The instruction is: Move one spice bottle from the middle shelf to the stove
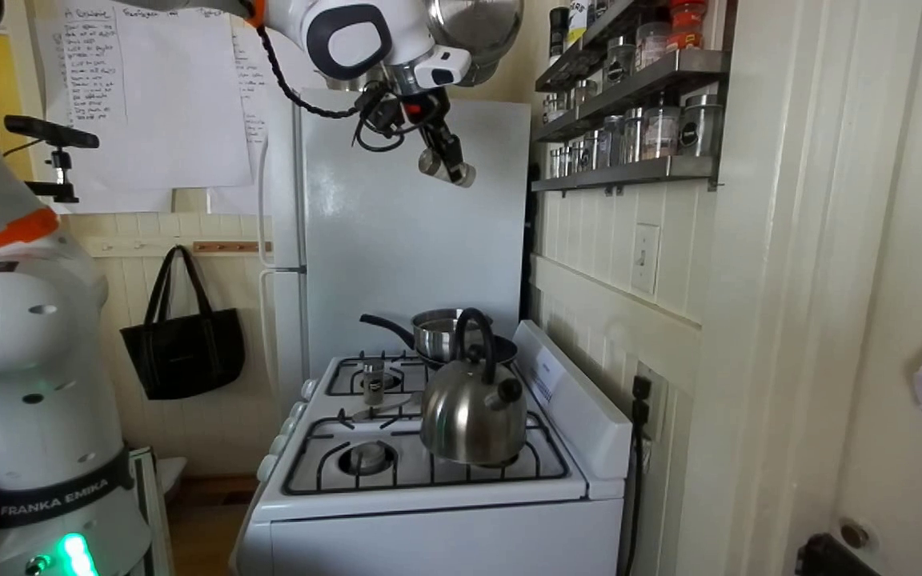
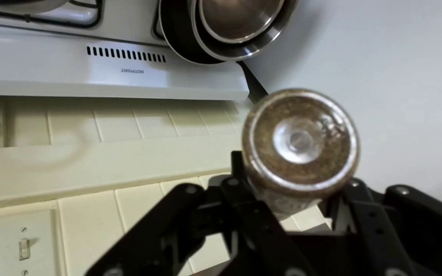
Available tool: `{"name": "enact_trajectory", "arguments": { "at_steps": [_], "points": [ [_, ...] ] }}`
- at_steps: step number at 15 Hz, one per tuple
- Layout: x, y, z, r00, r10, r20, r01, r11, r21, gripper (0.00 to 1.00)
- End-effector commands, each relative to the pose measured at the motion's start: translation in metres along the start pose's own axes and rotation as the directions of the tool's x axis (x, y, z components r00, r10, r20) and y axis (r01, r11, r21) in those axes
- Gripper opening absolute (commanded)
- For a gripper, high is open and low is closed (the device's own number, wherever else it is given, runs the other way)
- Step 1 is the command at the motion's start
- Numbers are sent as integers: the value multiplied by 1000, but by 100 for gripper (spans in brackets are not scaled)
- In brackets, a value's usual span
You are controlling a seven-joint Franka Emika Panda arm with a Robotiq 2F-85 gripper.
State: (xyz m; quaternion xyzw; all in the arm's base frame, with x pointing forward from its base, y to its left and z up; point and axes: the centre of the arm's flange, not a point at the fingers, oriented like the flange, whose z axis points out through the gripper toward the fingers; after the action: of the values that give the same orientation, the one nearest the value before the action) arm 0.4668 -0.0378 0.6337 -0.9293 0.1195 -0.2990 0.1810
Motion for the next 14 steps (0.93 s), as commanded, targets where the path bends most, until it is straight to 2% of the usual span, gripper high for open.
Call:
{"name": "enact_trajectory", "arguments": {
  "at_steps": [1, 4, 5, 9, 14],
  "points": [
    [0, 0, 0, 1000, 0, 1, 0, 1000, 2, 44],
    [3, 1, -3, 1000, 1, -7, -1, 1000, 6, 44],
    [12, -4, 4, 999, -23, -31, 21, 999, -50, 19],
    [4, -29, 48, 991, -64, -117, 36, 973, -229, 19],
    [-46, -45, 109, 973, -86, -212, -15, 902, -432, 19]
  ]
}}
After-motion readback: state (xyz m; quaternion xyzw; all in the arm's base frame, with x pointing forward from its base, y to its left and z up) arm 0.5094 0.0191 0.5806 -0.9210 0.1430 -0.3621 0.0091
